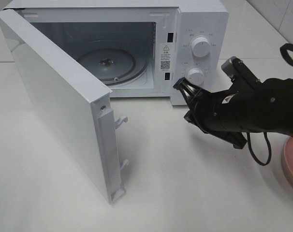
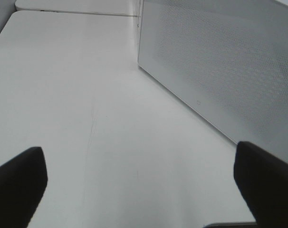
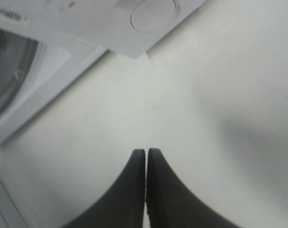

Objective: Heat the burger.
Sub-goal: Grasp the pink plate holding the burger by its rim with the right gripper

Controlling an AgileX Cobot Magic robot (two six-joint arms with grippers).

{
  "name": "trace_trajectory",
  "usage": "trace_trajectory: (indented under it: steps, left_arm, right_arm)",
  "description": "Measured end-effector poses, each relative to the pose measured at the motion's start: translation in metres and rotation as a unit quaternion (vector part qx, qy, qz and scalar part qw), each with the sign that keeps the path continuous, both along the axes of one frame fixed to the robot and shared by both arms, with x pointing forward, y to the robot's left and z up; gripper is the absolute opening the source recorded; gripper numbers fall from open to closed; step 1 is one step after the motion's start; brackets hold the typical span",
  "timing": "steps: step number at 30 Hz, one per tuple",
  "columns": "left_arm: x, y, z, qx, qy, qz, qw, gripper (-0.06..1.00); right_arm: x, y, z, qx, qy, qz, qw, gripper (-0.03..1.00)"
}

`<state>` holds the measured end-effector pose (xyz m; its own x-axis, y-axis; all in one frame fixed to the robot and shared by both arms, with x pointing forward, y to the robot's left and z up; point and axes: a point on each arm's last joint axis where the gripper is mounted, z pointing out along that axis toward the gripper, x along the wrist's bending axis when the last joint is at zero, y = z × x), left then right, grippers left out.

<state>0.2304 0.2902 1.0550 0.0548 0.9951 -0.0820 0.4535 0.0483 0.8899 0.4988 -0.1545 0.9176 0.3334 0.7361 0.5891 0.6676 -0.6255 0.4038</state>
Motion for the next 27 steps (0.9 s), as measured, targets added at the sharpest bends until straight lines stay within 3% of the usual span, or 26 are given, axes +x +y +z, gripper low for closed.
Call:
trace_trajectory:
  steps: [2,4,7,9,15,17,18,22,27]
  left_arm:
    - [0.0,0.0,0.0,0.0,0.0,0.0,1.0,0.99]
    - [0.0,0.0,0.0,0.0,0.0,0.0,1.0,0.99]
    - [0.0,0.0,0.0,0.0,0.0,0.0,1.0,0.99]
    - [0.0,0.0,0.0,0.0,0.0,0.0,1.0,0.99]
    - [0.0,0.0,0.0,0.0,0.0,0.0,1.0,0.99]
    - [0.0,0.0,0.0,0.0,0.0,0.0,1.0,0.99]
    - [0.0,0.0,0.0,0.0,0.0,0.0,1.0,0.99]
    - [0.0,0.0,0.0,0.0,0.0,0.0,1.0,0.99]
    - [0.0,0.0,0.0,0.0,0.0,0.0,1.0,0.99]
  right_arm:
    - [-0.002,-0.002,0.001,-0.014,0.009,0.021,1.0,0.02]
    - [-0.008,-0.01,0.003,-0.057,0.042,0.088,0.994,0.02]
    - [-0.01,-0.012,0.004,-0.065,0.049,0.107,0.991,0.02]
    - [-0.016,-0.02,0.009,-0.096,0.072,0.171,0.978,0.03]
    - [-0.025,-0.03,0.012,-0.131,0.102,0.232,0.958,0.04]
    - [-0.031,-0.034,0.017,-0.163,0.11,0.273,0.942,0.05]
    - [-0.031,-0.034,0.017,-0.163,0.11,0.273,0.942,0.05]
    - [-0.041,-0.04,0.025,-0.2,0.144,0.326,0.913,0.06]
    - [-0.043,-0.044,0.035,-0.215,0.168,0.345,0.898,0.08]
